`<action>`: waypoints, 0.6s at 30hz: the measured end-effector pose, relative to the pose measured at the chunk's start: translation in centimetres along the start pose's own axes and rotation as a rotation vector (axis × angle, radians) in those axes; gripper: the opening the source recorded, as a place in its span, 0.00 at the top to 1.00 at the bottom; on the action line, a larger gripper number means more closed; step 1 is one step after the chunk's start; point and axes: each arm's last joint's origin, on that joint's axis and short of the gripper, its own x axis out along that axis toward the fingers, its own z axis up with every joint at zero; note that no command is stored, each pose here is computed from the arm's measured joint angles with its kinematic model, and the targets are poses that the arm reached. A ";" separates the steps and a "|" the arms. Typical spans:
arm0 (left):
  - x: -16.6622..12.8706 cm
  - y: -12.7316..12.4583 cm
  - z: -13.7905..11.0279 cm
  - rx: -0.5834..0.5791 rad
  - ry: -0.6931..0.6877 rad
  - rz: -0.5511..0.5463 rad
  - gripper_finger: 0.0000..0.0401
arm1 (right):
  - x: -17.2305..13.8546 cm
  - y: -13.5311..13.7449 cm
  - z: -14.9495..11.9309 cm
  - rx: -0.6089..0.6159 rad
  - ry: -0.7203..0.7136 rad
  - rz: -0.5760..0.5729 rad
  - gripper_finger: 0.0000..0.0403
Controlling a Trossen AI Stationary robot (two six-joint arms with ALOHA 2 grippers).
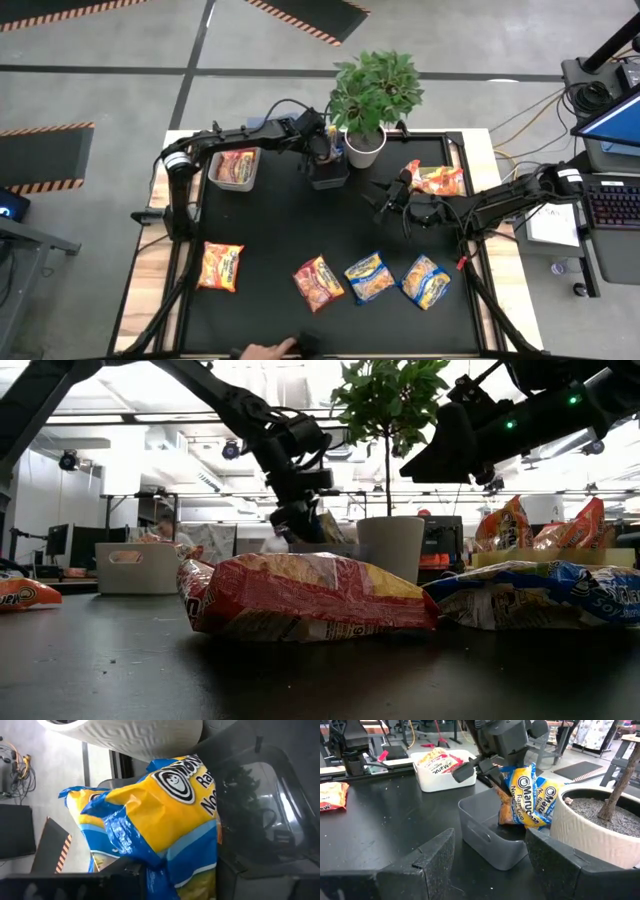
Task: Sort Maruchan noodles
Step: Put the blue noodle pack into the black bin
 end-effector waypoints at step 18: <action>-0.3 0.7 0.1 -0.016 0.065 0.142 0.42 | 0.0 0.0 0.0 0.000 0.000 0.002 0.42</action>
